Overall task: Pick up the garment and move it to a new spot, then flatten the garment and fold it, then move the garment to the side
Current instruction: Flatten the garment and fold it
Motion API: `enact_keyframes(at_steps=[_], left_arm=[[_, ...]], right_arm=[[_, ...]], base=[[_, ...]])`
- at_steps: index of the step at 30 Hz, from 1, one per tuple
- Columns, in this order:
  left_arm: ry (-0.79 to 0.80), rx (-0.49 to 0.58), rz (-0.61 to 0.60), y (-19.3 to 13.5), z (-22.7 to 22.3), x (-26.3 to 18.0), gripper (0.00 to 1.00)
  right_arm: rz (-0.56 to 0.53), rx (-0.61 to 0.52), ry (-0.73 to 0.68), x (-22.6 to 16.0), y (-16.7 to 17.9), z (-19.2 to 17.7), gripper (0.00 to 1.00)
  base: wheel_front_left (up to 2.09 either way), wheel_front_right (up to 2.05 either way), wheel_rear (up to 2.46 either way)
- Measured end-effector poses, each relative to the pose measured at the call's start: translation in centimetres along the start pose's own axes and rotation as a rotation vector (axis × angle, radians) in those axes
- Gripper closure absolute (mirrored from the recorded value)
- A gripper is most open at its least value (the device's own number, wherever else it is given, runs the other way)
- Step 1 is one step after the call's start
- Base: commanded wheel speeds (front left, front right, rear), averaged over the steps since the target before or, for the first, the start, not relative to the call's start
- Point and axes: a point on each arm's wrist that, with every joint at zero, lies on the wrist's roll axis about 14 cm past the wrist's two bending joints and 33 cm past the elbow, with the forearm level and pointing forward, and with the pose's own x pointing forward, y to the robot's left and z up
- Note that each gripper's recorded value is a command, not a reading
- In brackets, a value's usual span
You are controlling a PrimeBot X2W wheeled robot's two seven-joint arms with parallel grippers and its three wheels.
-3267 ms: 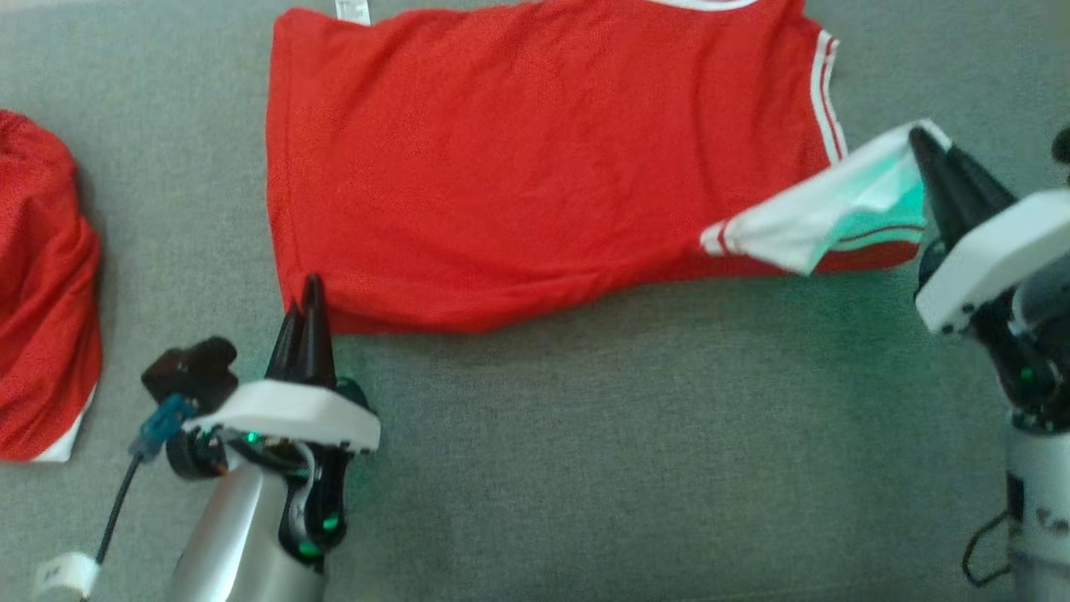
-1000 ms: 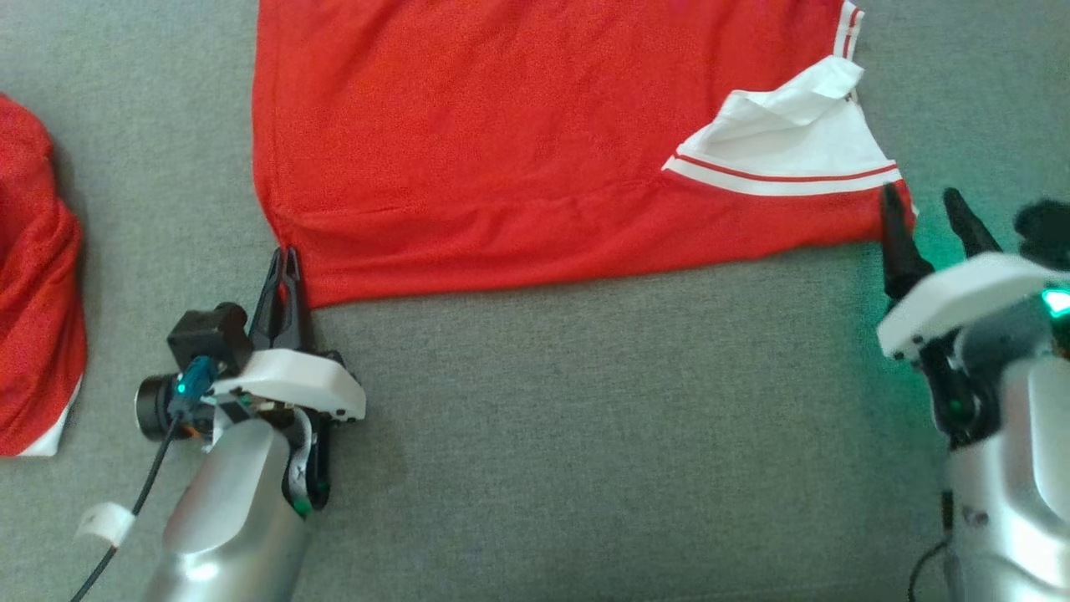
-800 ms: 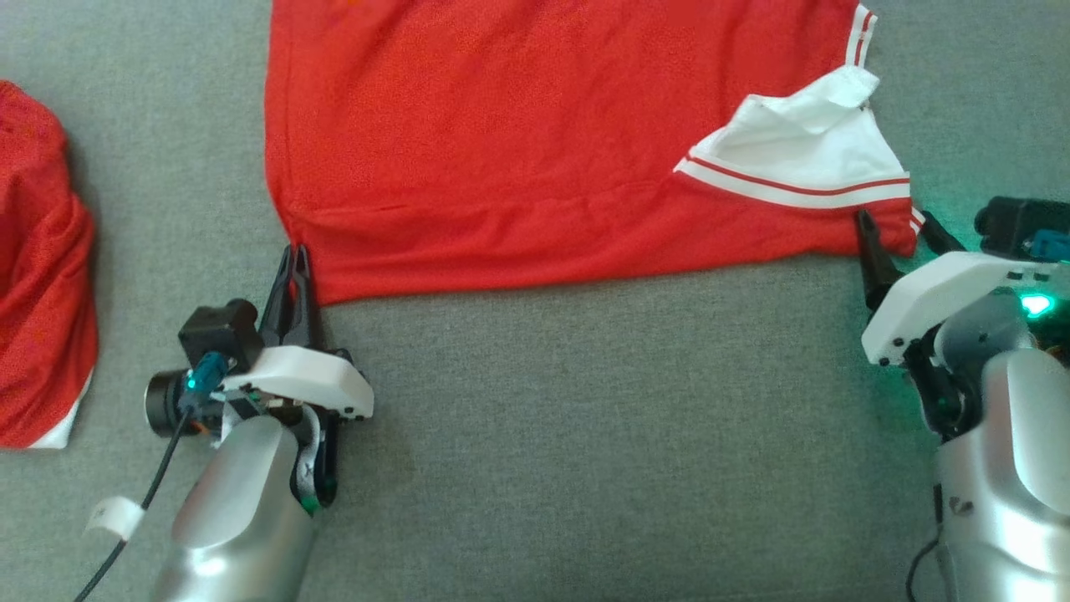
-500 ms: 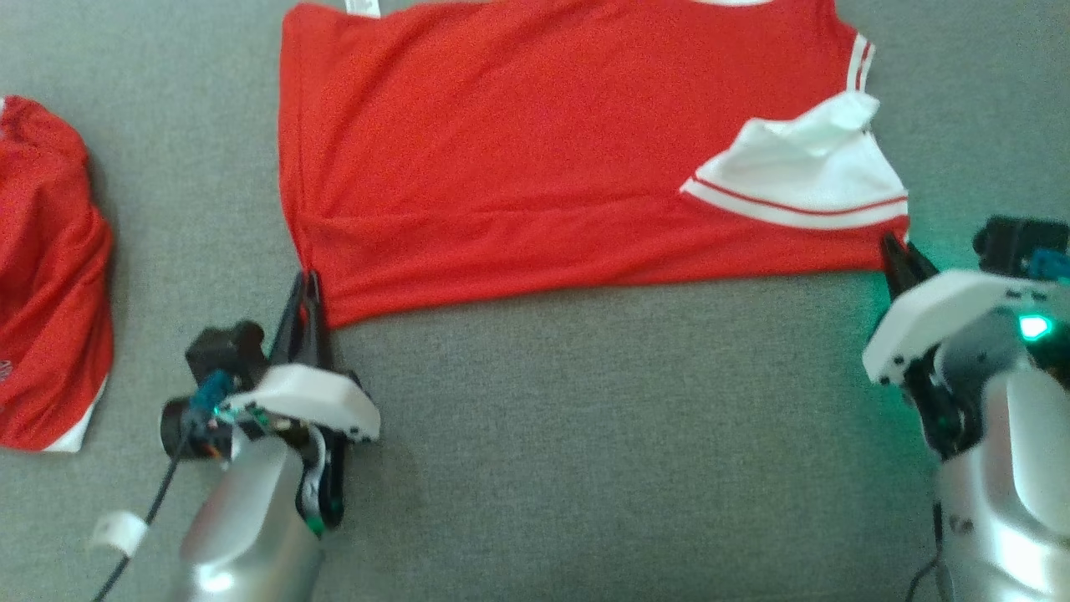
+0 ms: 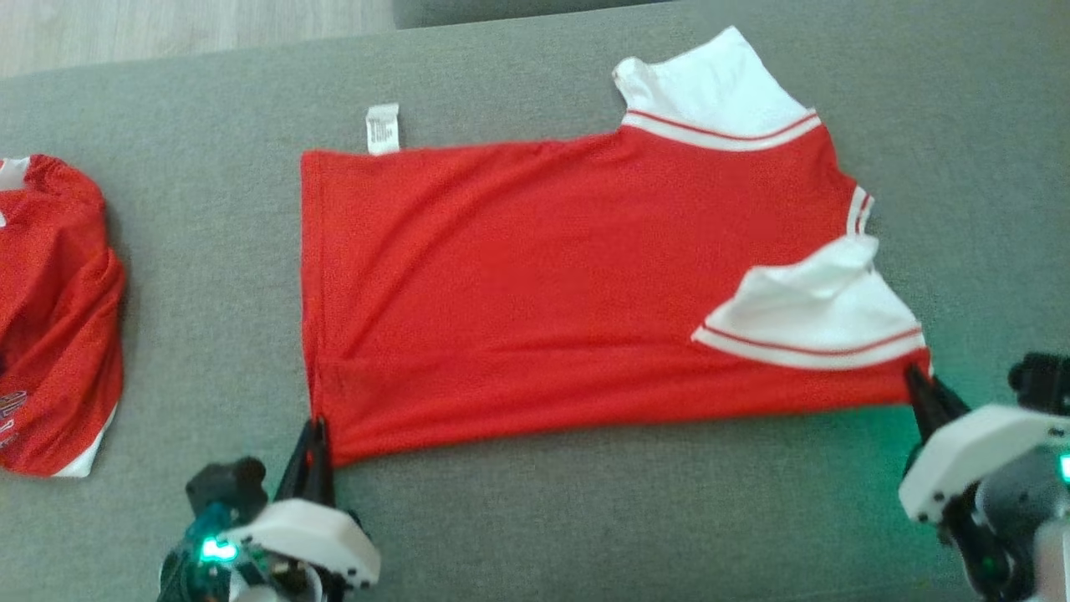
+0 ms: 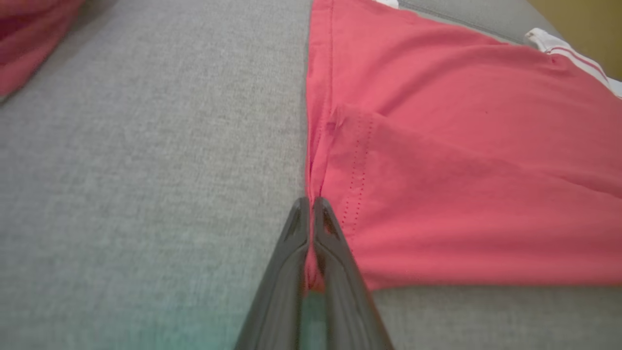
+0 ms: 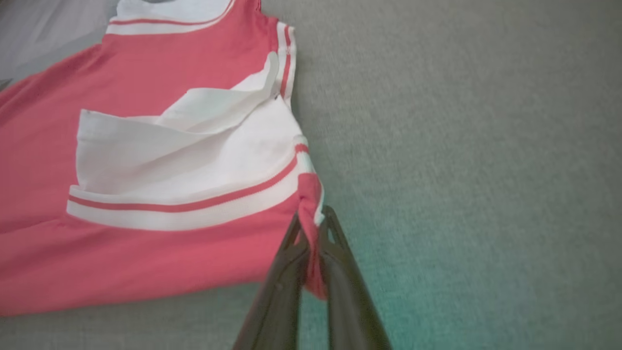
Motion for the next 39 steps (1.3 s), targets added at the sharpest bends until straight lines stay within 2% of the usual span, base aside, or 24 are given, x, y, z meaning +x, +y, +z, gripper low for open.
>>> enact_keyframes(at_steps=[2, 3, 4, 5, 11, 18, 22, 30, 39], left_arm=[[0.032, -0.012, 0.003, 0.1, -0.7, -0.9, 1.0], [0.042, -0.015, 0.002, 0.0, -0.9, -1.2, 1.0], [0.047, -0.016, 0.002, 0.0, -1.0, -1.5, 0.27], [0.057, -0.015, 0.005, 0.0, -1.2, -1.7, 0.0], [0.015, 0.032, -0.006, -0.3, 0.3, -1.8, 0.0], [-0.114, 0.088, -0.053, -1.9, 7.0, 3.2, 0.0], [-0.123, 0.104, -0.066, -3.2, 10.1, 7.1, 0.0], [-0.056, 0.162, -0.003, -1.8, 10.7, 12.9, 0.0], [-0.027, 0.156, 0.023, -1.3, 10.2, 17.1, 0.0]], right_arm=[[-0.007, 0.003, 0.037, -0.4, -0.3, -1.1, 1.0], [-0.007, 0.006, 0.044, -0.4, -0.3, -1.5, 0.56], [-0.006, 0.011, 0.045, -0.5, -0.3, -1.5, 0.0], [-0.008, 0.012, 0.042, -0.4, -0.4, -1.4, 0.0], [-0.012, -0.017, -0.025, -0.1, -0.2, 0.9, 0.0], [0.054, -0.12, -0.224, 2.4, 3.3, 10.7, 0.0], [0.082, -0.178, -0.255, 4.6, 4.6, 13.8, 0.0], [0.161, -0.229, -0.214, 8.9, 7.5, 13.9, 0.0], [0.144, -0.214, -0.162, 11.8, 6.2, 11.7, 0.0]], base=[[0.0, 0.0, 0.0], [0.0, 0.0, 0.0], [0.0, 0.0, 0.0], [0.0, 0.0, 0.0], [0.0, 0.0, 0.0], [0.0, 0.0, 0.0], [0.0, 0.0, 0.0], [0.0, 0.0, 0.0], [0.0, 0.0, 0.0]])
